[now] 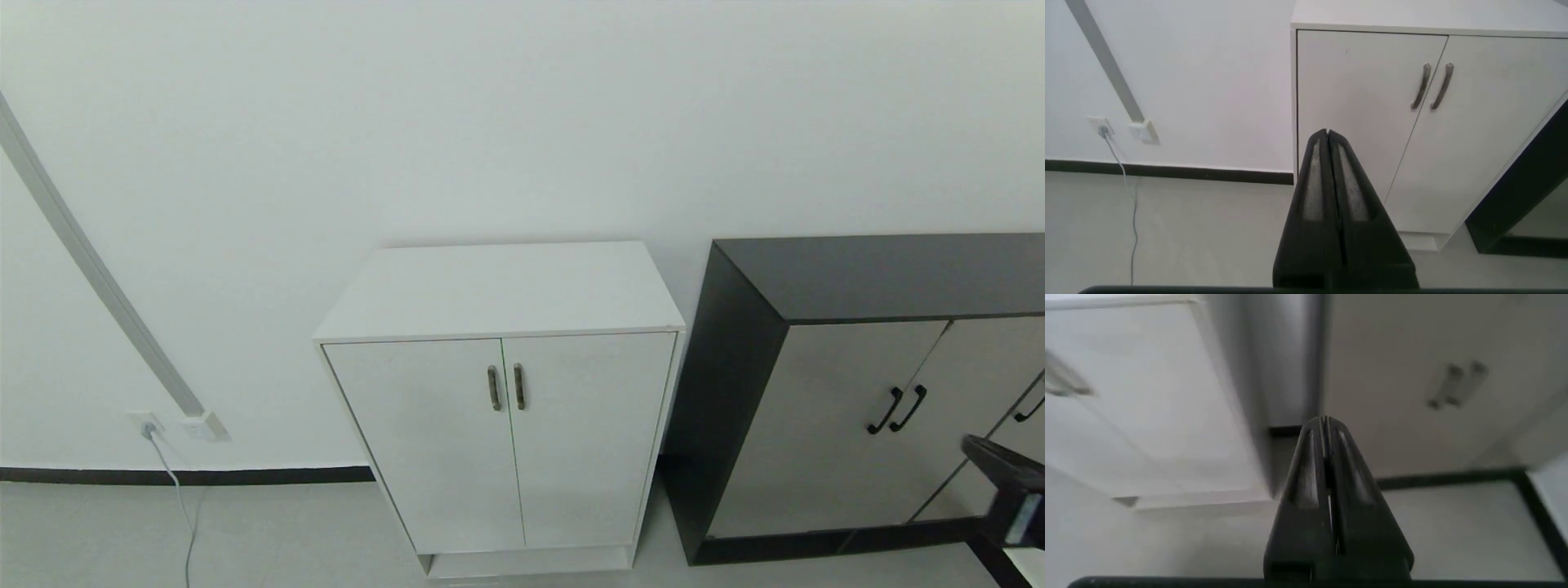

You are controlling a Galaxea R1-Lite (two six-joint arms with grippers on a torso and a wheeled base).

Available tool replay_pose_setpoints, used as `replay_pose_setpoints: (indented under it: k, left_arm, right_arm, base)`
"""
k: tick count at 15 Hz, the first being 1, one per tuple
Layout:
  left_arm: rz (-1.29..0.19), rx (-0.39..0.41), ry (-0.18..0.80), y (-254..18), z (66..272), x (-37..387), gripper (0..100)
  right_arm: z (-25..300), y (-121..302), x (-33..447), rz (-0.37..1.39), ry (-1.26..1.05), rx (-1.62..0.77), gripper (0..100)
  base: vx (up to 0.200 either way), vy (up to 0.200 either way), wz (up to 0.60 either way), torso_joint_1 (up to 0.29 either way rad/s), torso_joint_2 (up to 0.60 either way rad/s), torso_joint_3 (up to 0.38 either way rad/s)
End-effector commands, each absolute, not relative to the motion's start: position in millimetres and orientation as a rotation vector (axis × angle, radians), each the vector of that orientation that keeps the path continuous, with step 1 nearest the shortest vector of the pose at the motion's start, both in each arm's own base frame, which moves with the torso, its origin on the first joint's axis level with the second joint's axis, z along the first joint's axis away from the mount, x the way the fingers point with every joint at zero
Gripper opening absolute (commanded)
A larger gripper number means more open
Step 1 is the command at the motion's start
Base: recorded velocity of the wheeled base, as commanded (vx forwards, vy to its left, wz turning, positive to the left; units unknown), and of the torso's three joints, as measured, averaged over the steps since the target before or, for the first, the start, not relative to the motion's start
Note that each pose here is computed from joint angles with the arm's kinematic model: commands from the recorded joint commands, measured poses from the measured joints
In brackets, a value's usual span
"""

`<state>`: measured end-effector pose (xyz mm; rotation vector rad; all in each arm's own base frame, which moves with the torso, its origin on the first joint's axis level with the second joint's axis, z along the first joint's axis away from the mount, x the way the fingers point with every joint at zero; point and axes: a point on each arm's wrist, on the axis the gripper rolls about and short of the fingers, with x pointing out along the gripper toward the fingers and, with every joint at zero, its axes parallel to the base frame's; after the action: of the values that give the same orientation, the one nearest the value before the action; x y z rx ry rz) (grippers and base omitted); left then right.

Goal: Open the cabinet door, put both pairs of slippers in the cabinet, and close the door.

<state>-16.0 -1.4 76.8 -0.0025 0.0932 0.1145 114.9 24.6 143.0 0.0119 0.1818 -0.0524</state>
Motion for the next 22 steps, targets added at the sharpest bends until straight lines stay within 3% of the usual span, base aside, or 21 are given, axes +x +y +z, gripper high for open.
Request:
replay_pose_setpoints:
  k: [1, 5, 12, 14, 15, 20, 22]
  left_arm:
    - [0.115, -0.003, 0.094, -1.4, 76.7, -16.0, 0]
    - [0.115, -0.003, 0.094, -1.4, 76.7, -16.0, 0]
    - [0.115, -0.003, 0.094, -1.4, 76.7, -16.0, 0]
    - [0.115, -0.001, 0.094, -1.4, 76.7, -16.0, 0]
    - [0.115, -0.003, 0.094, -1.4, 76.7, -16.0, 0]
    - [0.115, -0.003, 0.094, -1.4, 76.7, -16.0, 0]
    - [0.115, -0.003, 0.094, -1.4, 76.7, -16.0, 0]
  right_arm:
    - [119.4, -1.7, 31.7, -0.153, 0.103, 0.006, 0]
    - [86.1, -7.2, -20.7, 0.086, 0.146, -0.012, 0]
    - [85.7, -10.5, -19.8, 0.233, 0.106, -0.05, 0]
    - [88.2, -9.4, -15.0, 0.167, 0.161, -0.069, 0]
    - [89.4, -9.5, -11.7, -0.002, 0.2, -0.113, 0]
    - [87.6, -6.3, -22.2, -0.264, 0.103, -0.076, 0]
    - [84.0, -4.8, -28.4, -0.226, 0.027, -0.063, 0]
  base:
    - [0.0, 0.0, 0.0, 0.0, 0.0, 0.0]
    - [0.0, 0.0, 0.0, 0.0, 0.0, 0.0]
    - [0.0, 0.0, 0.0, 0.0, 0.0, 0.0]
    - [0.0, 0.0, 0.0, 0.0, 0.0, 0.0]
    - [0.0, 0.0, 0.0, 0.0, 0.0, 0.0]
    - [0.0, 0.0, 0.0, 0.0, 0.0, 0.0]
    - [0.0, 0.0, 0.0, 0.0, 0.0, 0.0]
